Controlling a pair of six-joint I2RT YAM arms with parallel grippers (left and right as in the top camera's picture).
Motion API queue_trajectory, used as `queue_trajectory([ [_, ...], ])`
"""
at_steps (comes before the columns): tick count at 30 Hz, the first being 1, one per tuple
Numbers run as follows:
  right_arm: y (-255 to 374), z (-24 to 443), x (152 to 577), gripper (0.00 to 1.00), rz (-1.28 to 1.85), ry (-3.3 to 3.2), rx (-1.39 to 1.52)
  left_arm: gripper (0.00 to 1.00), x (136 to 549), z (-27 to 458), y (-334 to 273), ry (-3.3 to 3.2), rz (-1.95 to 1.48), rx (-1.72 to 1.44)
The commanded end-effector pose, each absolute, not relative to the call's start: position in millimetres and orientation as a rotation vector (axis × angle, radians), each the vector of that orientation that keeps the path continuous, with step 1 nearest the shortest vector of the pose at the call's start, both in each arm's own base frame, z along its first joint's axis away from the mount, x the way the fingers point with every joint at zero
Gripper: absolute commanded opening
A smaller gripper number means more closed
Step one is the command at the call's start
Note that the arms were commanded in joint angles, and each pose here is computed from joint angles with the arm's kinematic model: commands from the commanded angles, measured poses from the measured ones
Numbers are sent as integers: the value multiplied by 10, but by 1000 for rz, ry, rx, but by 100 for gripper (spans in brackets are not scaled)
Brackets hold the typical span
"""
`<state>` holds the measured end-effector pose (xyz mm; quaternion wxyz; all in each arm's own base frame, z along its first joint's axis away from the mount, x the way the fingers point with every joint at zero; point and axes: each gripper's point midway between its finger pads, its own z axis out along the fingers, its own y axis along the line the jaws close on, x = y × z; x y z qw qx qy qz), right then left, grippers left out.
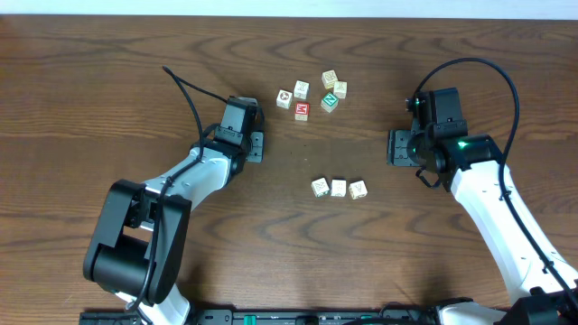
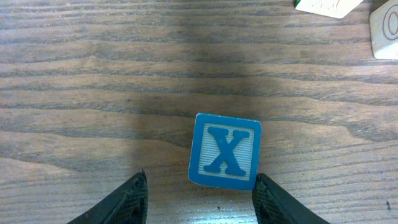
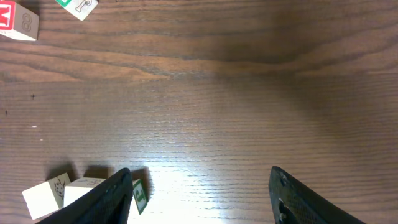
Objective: Lift 4 blocks
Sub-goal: 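Open the left gripper and move it left to the blue X block, then close the left gripper on the blue X block and lift it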
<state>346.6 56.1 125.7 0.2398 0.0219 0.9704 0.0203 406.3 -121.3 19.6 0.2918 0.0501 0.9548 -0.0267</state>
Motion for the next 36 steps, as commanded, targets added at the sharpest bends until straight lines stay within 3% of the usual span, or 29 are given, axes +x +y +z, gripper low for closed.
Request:
queue_trajectory([
  [1,511,1233,3465,67,49,2660,91,55,4170,299,-1243,2508,-73,167],
  [9,511,1233,3466,68,49,2660,91,54,4303,384,-1290,2470,-84,167],
  [20,486,1235,3470,68,29,2656,92,54,4314,96,-1367,2543,-112,192],
  [25,486,1235,3469,68,29,2657,92,39,4291,86,-1354,2553,-105,192],
  [36,487,1185,3469,68,25,2672,91,47,4312,136,-1360,2541,-108,191],
])
